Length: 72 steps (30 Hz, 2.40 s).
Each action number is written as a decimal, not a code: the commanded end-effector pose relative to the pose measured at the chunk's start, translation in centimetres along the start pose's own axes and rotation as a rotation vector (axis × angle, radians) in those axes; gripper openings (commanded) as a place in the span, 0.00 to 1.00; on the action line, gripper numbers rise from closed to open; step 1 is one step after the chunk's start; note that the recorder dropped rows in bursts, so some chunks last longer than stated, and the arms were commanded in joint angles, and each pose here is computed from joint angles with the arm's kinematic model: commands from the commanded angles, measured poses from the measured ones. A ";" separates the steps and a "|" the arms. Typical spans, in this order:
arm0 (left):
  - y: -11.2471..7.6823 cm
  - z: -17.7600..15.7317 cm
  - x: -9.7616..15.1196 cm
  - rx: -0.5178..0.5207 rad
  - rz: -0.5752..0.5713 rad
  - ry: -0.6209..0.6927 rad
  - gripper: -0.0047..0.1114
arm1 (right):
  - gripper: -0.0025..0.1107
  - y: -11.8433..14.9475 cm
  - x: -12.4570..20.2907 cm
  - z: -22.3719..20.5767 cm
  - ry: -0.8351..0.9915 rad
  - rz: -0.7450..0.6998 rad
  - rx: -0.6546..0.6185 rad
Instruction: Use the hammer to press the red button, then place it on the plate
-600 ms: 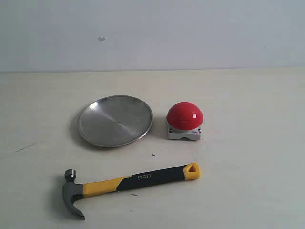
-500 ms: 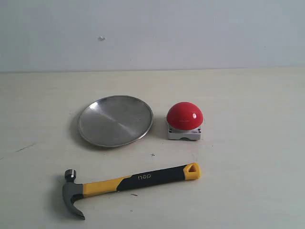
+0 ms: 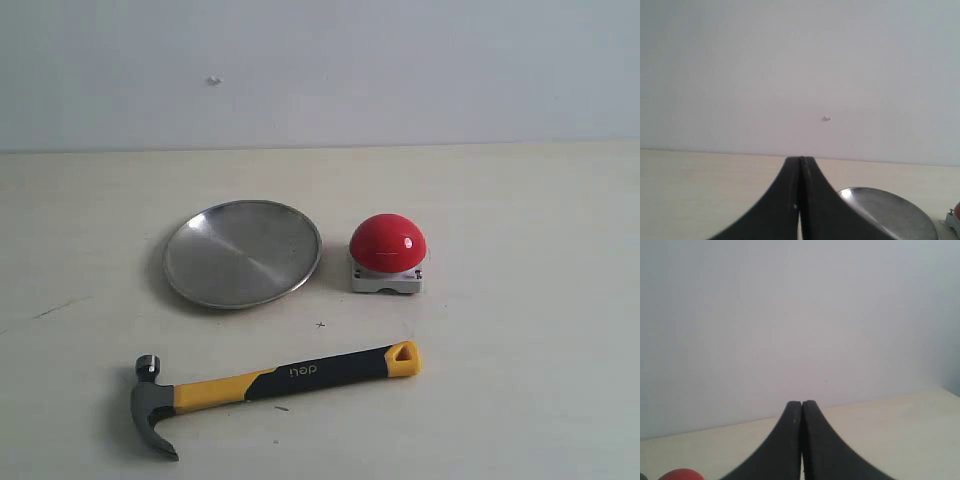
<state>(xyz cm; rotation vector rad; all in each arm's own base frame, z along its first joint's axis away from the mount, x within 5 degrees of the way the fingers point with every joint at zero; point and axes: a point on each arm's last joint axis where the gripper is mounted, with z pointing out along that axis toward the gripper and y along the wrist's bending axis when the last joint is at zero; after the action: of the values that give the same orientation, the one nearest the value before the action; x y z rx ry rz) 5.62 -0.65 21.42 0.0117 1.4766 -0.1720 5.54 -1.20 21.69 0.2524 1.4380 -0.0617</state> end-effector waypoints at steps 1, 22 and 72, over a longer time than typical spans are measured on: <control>0.0 0.0 -0.1 -0.003 0.000 -0.008 0.04 | 0.02 0.0 -0.3 0.0 -0.043 -0.002 -0.003; 0.0 0.0 -0.1 -0.003 0.000 -0.008 0.04 | 0.02 0.0 -2.7 -0.4 -0.307 0.383 -0.060; 0.0 0.0 -0.1 -0.003 0.000 -0.008 0.04 | 0.18 13.8 3.4 19.4 1.328 -0.762 -0.928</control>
<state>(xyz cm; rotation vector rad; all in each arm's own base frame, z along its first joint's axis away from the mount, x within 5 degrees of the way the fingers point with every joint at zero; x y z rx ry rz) 5.62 -0.65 21.42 0.0117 1.4766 -0.1720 27.57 8.52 21.55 -1.2769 2.6186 0.2110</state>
